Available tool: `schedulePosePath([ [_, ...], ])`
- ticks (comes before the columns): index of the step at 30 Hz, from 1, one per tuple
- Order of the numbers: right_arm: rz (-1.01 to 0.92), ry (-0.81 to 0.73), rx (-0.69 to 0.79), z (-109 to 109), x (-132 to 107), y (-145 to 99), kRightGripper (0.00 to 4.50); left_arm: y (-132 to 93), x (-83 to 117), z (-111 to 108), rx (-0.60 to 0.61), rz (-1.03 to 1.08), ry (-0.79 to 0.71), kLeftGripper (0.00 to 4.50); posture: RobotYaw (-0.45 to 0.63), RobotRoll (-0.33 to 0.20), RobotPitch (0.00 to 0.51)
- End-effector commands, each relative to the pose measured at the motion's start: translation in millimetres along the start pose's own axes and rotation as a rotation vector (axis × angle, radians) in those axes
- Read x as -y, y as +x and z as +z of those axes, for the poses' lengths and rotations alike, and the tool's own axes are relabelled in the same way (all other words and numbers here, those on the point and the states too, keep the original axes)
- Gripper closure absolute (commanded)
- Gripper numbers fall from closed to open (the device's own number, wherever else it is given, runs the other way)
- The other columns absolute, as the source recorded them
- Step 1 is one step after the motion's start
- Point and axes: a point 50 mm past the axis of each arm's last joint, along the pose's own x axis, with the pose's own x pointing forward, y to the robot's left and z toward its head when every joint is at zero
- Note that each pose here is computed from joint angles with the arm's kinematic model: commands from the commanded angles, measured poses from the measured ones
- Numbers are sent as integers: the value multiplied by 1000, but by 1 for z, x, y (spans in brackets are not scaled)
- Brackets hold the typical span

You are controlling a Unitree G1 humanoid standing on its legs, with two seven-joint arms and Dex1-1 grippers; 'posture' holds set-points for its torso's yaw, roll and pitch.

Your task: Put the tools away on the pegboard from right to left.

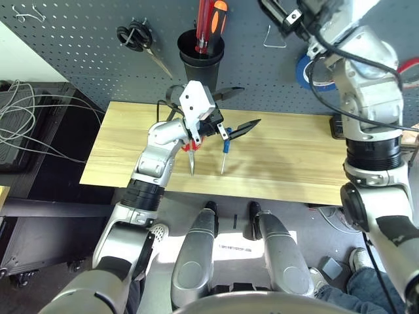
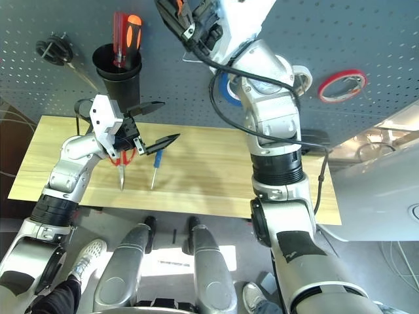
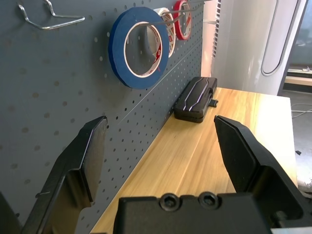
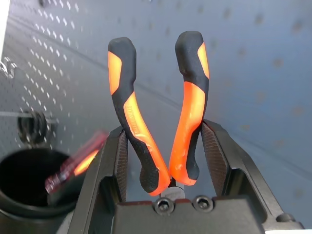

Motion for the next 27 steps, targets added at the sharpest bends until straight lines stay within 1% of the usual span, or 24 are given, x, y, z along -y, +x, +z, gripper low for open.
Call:
schedulePosePath([
  [1, -14, -11, 22, -3, -3, 0, 1978, -1, 4, -5, -18, -11, 0, 0, 105, 0, 333],
  [5, -23, -10, 3, -12, -5, -2, 1978, 0, 3, -1, 4, 0, 12, 0, 109, 0, 333],
  [8, -29, -10, -11, -17, -6, -4, 1978, 1, -5, 13, 93, 78, 49, 0, 110, 0, 334],
  [11, -38, -9, -22, -19, -6, -7, 1978, 2, -11, 21, 132, 124, 77, 0, 111, 0, 330],
  [15, -40, 3, -42, -25, -8, -9, 1979, 3, -16, 22, 131, 142, 86, 0, 111, 0, 331],
  [21, -34, 12, -63, -31, -13, -10, 1979, 4, -12, 17, 111, 120, 90, 0, 110, 0, 330],
  [27, -55, 27, -108, -38, -11, -17, 1979, 4, -11, 14, 101, 115, 80, 0, 105, 0, 329],
])
